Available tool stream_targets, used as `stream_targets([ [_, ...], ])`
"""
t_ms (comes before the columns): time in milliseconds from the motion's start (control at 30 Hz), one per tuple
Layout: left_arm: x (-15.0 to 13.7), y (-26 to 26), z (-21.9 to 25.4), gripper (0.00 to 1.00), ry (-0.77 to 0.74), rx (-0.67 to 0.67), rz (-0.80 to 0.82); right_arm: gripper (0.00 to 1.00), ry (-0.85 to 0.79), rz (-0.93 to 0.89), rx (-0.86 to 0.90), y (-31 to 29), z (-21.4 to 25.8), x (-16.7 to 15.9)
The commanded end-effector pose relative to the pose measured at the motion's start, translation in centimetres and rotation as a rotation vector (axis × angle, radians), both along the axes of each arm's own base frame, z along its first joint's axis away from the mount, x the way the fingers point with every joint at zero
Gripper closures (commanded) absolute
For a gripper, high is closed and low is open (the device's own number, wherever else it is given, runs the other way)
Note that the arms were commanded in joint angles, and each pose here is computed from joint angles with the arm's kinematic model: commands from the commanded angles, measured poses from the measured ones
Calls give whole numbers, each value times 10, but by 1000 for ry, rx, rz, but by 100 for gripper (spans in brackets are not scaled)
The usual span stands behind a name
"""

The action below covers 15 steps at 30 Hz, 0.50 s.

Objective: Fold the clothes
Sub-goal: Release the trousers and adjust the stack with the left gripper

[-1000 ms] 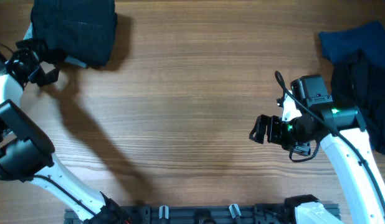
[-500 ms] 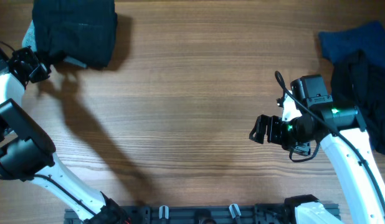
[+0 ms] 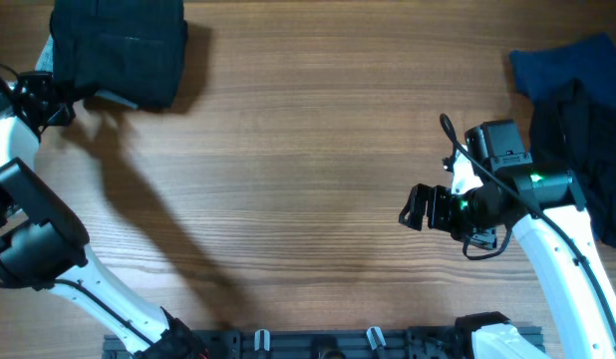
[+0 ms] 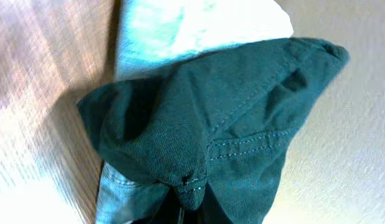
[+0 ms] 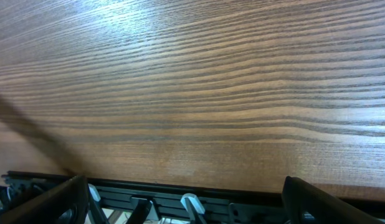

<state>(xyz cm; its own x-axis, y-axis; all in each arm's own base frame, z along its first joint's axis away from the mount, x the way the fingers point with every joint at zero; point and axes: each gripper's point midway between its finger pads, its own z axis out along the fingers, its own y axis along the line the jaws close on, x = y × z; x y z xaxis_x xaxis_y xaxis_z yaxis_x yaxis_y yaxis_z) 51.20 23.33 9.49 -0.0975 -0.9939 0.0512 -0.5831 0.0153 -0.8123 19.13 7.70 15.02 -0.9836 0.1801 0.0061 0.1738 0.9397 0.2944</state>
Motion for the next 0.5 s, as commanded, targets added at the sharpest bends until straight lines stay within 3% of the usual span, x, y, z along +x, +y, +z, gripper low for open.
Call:
stream_targets([
  [0, 14, 14, 37, 96, -79, 237, -83, 0, 0, -2, 8, 1, 0, 1],
  [267, 17, 25, 46, 96, -68, 560, -212, 0, 0, -2, 9, 1, 0, 1],
  [467, -1, 50, 17, 96, 222, 822, -166, 0, 1, -5, 9, 1, 0, 1],
])
